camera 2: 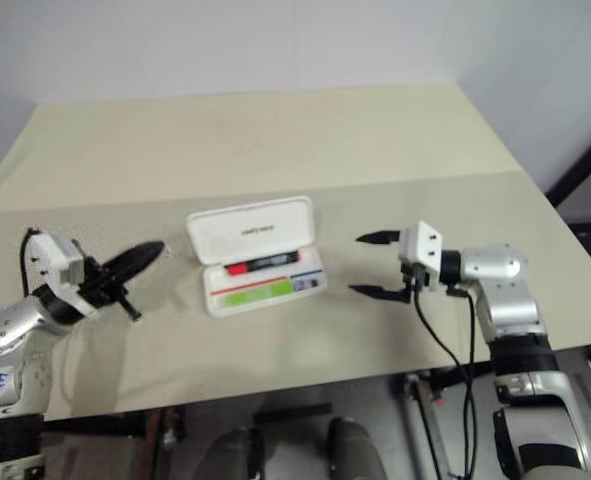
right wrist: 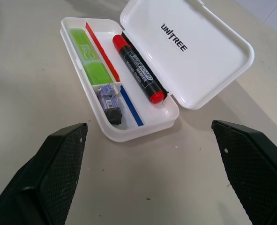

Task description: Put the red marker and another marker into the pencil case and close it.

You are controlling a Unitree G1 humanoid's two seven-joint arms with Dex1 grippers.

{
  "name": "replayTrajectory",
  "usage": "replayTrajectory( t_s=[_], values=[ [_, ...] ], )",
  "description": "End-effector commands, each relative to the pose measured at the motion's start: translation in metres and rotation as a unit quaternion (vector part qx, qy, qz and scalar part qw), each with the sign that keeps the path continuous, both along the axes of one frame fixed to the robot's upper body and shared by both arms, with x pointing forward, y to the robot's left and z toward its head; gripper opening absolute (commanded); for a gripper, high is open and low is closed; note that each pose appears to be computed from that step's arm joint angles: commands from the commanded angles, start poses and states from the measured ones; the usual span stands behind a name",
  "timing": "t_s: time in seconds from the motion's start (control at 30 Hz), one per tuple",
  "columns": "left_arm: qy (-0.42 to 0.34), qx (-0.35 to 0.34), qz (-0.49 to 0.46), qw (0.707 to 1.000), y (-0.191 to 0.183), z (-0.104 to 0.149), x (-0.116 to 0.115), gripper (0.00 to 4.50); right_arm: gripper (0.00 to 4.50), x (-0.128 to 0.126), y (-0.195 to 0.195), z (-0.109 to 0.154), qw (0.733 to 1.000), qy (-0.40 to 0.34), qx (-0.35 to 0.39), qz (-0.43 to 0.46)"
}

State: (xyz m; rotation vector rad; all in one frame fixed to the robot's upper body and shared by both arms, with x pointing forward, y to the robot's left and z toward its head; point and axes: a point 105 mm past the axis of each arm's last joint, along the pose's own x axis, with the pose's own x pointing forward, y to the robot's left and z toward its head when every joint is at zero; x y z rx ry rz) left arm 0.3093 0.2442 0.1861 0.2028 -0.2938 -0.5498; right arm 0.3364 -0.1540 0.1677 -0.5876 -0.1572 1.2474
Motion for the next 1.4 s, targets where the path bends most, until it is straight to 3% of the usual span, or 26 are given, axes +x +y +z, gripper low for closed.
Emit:
replayTrajectory(
  t_s=[0.03,0.23,0.37,0.63,0.93,1.2,1.4],
  values=[
    [0.001,-0.005,0.069,0.998,0.012,0.0,0.011,0.02,4.5,-0.001,-0.004,0.014,0.999,-0.037,0.001,-0.008],
    [0.053,-0.014,0.09,0.994,0.009,-0.013,0.029,0.02,4.5,-0.001,-0.003,0.016,0.999,-0.043,0.003,-0.011],
    [0.117,0.017,0.073,0.99,-0.007,-0.037,0.044,0.02,4.5,-0.002,-0.001,0.015,0.999,-0.043,0.007,-0.014],
    [0.115,0.032,0.016,0.993,-0.032,-0.031,0.056,0.02,4.5,-0.004,0.003,0.012,0.999,-0.042,0.016,-0.018],
    [0.092,0.062,-0.044,0.993,-0.047,-0.023,0.05,0.02,4.5,-0.003,-0.001,-0.001,0.999,-0.034,0.025,-0.029],
    [0.046,0.139,-0.12,0.982,-0.064,-0.005,0.039,0.02,4.5,-0.001,-0.012,-0.017,0.998,-0.029,0.03,-0.041],
    [0.022,0.248,-0.224,0.942,-0.098,-0.009,0.023,0.02,4.5,-0.002,-0.025,-0.021,0.996,-0.04,0.036,-0.065]
  ],
)
